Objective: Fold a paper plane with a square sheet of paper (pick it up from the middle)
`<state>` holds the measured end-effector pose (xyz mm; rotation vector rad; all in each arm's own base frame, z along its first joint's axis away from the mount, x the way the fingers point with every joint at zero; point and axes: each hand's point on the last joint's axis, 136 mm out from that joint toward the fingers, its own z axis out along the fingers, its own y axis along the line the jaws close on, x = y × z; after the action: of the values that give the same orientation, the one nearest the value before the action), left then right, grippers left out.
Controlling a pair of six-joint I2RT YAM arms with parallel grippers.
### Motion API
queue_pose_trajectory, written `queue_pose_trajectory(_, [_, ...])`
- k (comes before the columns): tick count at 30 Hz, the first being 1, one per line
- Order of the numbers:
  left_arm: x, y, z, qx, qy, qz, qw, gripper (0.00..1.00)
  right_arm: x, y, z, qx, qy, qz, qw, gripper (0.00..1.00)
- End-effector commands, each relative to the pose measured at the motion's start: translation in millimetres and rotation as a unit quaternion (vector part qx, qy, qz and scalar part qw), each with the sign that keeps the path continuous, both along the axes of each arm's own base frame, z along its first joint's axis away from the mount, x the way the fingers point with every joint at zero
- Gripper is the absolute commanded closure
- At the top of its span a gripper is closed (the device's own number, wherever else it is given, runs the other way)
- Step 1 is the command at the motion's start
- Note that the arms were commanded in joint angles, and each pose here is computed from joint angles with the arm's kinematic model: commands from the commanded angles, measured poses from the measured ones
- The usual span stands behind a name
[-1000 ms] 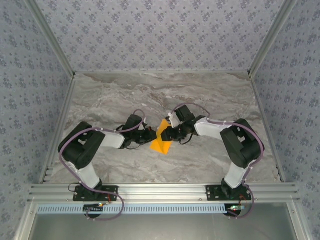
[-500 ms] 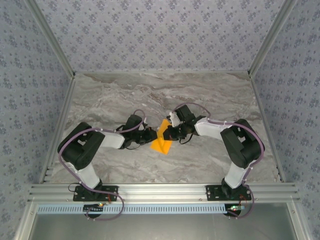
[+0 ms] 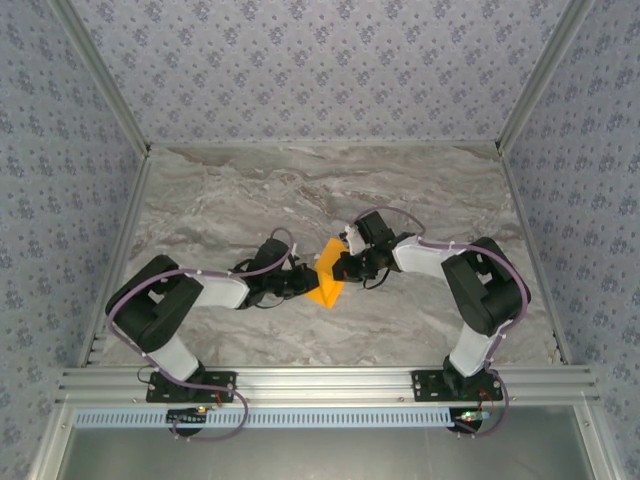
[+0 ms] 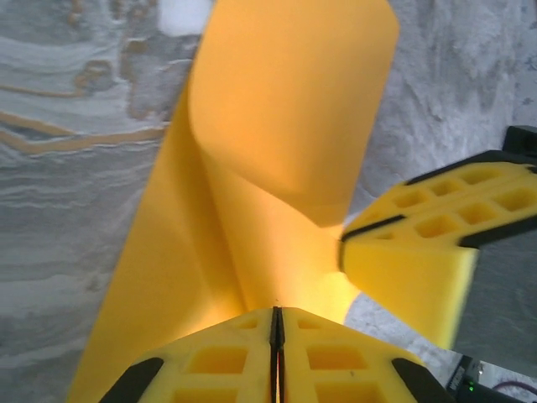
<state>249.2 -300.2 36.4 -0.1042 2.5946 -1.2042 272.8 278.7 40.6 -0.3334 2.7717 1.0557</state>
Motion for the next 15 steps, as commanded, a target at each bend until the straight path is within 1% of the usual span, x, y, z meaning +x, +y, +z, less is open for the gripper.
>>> queue_pose_trajectory(1, [0, 6, -11, 0.019, 0.01, 0.014, 1.0, 0.9, 0, -9, -10, -0.019, -0.002, -0.001, 1.0, 0.96])
queue_pose_trajectory(7, [-6, 13, -23, 0.043, 0.025, 0.014, 0.999, 0.91, 4, -18, -16, -0.043, -0.009, -0.006, 0.999, 0.96])
queue_pose_trajectory(15, [-8, 13, -25, 0.052, 0.027, 0.003, 0.998, 0.92, 11, -23, -19, -0.057, -0.013, -0.009, 0.998, 0.96])
